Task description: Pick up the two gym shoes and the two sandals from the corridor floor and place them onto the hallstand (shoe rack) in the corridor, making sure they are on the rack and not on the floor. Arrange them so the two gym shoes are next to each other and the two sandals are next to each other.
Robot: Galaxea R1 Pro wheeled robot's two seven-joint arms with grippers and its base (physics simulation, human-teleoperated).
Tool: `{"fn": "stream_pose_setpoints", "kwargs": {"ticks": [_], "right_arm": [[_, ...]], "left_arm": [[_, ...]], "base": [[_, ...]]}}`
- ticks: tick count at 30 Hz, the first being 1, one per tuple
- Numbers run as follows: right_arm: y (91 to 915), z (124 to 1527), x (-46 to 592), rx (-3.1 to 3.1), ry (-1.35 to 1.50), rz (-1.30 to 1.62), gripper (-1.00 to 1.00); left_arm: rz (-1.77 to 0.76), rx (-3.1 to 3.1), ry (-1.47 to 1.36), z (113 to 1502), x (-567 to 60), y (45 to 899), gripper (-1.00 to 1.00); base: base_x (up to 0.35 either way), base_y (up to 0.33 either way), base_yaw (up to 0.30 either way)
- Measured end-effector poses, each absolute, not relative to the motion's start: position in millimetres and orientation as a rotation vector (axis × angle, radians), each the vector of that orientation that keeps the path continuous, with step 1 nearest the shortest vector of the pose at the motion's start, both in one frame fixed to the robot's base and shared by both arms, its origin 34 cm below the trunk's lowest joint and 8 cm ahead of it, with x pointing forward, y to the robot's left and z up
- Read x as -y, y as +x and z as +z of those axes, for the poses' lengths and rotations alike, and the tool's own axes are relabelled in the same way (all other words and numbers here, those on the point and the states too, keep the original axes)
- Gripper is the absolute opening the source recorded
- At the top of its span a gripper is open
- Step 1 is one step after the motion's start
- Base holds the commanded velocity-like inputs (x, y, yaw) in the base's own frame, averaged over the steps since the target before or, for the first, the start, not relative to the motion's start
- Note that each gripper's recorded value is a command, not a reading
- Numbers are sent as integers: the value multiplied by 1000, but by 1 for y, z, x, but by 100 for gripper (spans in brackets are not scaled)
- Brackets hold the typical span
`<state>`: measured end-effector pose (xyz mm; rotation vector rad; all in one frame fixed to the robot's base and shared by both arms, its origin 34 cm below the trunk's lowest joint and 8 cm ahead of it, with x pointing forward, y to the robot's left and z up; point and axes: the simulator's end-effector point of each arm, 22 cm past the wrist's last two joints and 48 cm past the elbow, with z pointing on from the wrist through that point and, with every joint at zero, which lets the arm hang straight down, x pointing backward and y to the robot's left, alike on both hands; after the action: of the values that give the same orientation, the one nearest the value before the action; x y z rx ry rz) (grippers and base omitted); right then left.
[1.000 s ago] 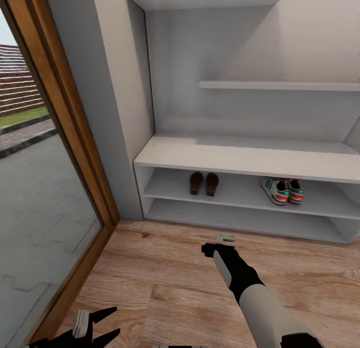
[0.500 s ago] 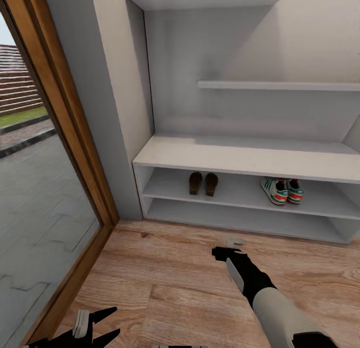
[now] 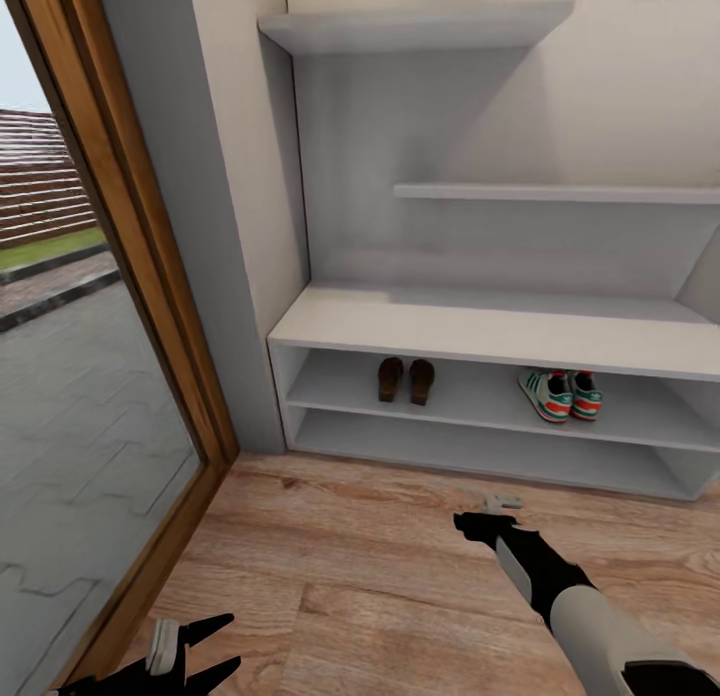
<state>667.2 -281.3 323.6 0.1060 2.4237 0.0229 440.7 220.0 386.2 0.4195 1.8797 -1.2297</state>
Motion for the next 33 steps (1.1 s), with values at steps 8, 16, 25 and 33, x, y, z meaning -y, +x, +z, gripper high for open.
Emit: {"fn": "stream_pose_setpoints", "kwargs": {"ticks": [8, 16, 25, 33], "right_arm": [[651, 319, 284, -2417, 2, 3, 100], [632, 317, 282, -2451, -101, -29, 100], [614, 323, 283, -2418, -148, -35, 100], [588, 322, 285, -2447, -154, -34, 100]], "left_arm": [[-1196, -1900, 402, 399, -223, 450, 100], [-1160, -1919, 384, 412, -227, 460, 100], [-1113, -1941, 355, 427, -234, 471, 100], [-1083, -1952, 333, 442, -241, 479, 100]], "base": [[0, 0, 0], [0, 0, 0], [0, 0, -12], [0, 0, -208]]}}
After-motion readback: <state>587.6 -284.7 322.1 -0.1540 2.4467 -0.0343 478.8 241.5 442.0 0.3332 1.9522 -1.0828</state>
